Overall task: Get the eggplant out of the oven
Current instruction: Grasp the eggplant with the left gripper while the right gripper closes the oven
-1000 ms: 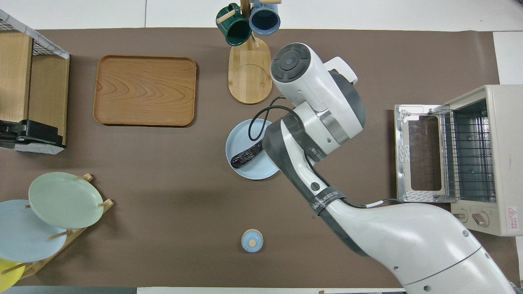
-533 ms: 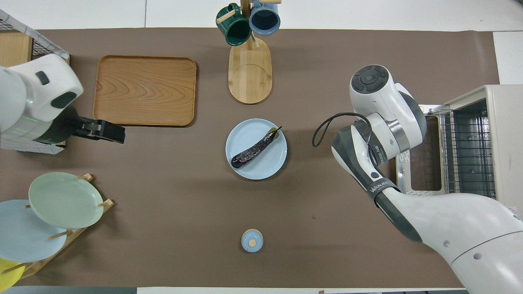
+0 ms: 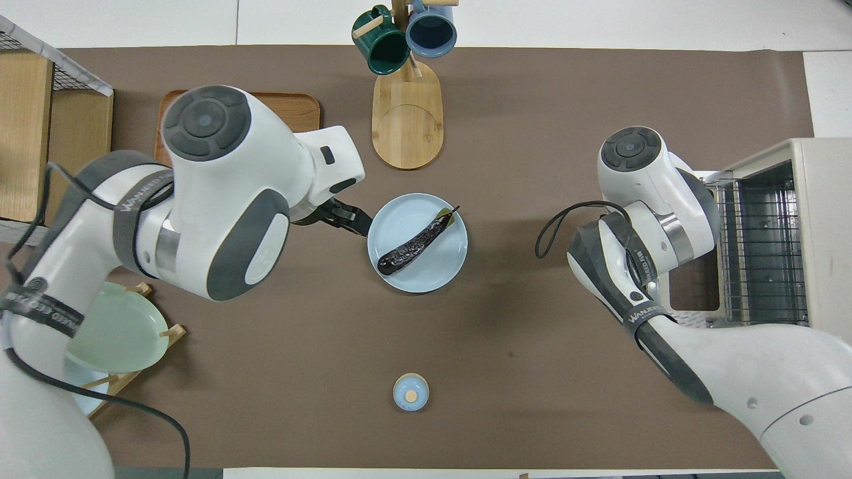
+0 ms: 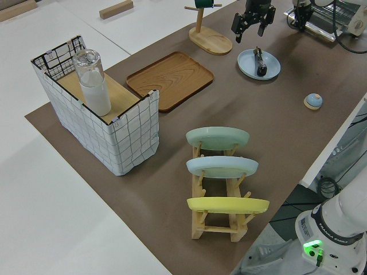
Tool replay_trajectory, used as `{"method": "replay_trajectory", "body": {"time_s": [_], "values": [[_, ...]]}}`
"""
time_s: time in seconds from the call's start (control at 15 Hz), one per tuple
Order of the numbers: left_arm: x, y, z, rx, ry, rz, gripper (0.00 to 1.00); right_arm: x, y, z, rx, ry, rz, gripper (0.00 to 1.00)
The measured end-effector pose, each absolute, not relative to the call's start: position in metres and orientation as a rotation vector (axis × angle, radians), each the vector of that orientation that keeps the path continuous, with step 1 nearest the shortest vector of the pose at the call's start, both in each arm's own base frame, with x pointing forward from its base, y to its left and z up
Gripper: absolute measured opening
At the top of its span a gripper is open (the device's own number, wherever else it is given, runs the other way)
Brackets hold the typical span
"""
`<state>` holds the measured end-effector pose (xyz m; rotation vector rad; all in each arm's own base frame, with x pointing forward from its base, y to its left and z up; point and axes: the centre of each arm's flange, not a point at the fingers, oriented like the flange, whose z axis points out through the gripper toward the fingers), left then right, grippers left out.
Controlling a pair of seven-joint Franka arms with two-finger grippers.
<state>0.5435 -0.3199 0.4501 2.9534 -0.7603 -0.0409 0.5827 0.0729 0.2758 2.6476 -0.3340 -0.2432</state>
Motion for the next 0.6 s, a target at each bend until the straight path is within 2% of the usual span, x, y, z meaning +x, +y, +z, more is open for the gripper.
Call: {"method": "replay_trajectory", "body": {"time_s": [0.33,0.47,0.6], "values": [[0.518,-0.371,0.403,2.879,-0.936,-0.081,1.0,0.579,0.08,0.278,2.613,-0.228,-0.227,0.01],[0.507,-0.387,0.382,2.87,-0.976,-0.102,1.0,0.578,0.077,0.301,2.628,-0.154,-0.235,0.01],[0.499,-0.401,0.358,2.863,-1.007,-0.115,1.0,0.575,0.066,0.344,2.662,-0.096,-0.229,0.01]]}}
